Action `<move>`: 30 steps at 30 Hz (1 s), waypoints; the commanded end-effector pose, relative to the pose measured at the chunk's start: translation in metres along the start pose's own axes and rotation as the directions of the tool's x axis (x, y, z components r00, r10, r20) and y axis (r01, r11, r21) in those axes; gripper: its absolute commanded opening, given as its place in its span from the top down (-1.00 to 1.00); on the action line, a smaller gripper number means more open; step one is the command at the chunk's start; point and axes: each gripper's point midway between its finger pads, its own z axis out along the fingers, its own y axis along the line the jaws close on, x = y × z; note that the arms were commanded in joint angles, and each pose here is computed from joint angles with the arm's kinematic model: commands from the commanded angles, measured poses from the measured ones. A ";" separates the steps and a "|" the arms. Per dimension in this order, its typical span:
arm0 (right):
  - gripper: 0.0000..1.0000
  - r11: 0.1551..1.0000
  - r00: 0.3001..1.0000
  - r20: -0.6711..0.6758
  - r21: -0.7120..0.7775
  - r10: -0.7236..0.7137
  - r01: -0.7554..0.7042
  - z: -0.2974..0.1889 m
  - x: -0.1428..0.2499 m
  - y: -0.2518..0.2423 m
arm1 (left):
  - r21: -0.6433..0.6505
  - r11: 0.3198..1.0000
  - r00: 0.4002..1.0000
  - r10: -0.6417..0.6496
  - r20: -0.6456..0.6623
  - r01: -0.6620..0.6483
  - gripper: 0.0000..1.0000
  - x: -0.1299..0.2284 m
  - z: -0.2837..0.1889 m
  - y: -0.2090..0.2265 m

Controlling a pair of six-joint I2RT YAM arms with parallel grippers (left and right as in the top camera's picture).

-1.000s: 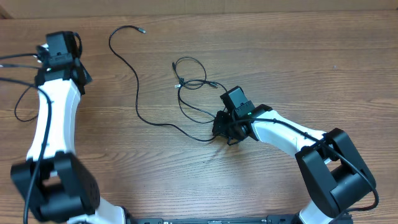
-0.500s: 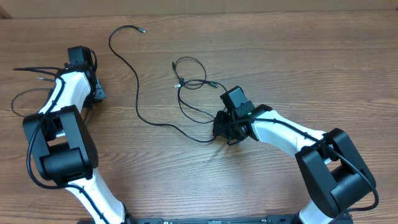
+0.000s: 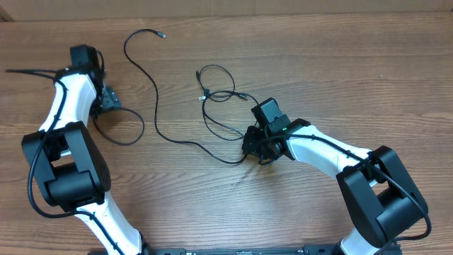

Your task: Untangle cables

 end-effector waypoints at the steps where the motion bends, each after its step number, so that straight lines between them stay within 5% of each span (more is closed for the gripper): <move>1: 0.68 1.000 1.000 0.003 0.015 0.004 -0.004 0.003 -0.001 -0.005 | 0.038 0.987 0.985 -0.157 0.072 0.155 -0.99 -0.028 -0.043 0.013; 7: 0.66 1.000 1.000 0.003 0.015 0.004 -0.004 0.003 -0.001 -0.005 | 0.191 0.969 0.984 -0.171 0.046 0.159 -1.00 -0.029 -0.082 0.003; 9: 0.65 1.000 1.000 0.003 0.015 0.004 -0.004 0.003 -0.001 -0.005 | 0.189 0.969 0.985 -0.168 0.040 0.158 -0.83 -0.026 -0.085 0.005; 13: 0.65 1.000 1.000 0.004 0.013 0.004 -0.004 0.003 -0.001 -0.005 | 0.174 0.973 0.989 -0.151 0.003 0.148 0.58 -0.016 -0.076 0.003; 15: 0.65 1.000 1.000 0.004 0.013 0.004 -0.004 0.003 -0.001 -0.005 | 0.159 0.977 0.990 -0.137 -0.034 0.141 0.91 -0.004 -0.066 0.002; 18: 0.65 1.000 1.000 0.004 0.012 0.004 -0.004 0.003 -0.001 -0.005 | 0.136 0.978 0.986 -0.144 -0.083 0.155 0.81 0.015 -0.045 0.000; 24: 0.65 1.000 1.000 0.001 0.017 0.005 -0.005 0.003 0.000 -0.005 | 0.100 0.979 0.982 -0.168 -0.090 0.176 -0.06 0.035 -0.003 0.009; 30: 0.65 1.000 1.000 0.001 0.017 0.005 -0.005 0.003 0.000 -0.006 | 0.186 0.982 0.998 -0.017 -0.068 0.030 -0.12 0.044 0.024 0.008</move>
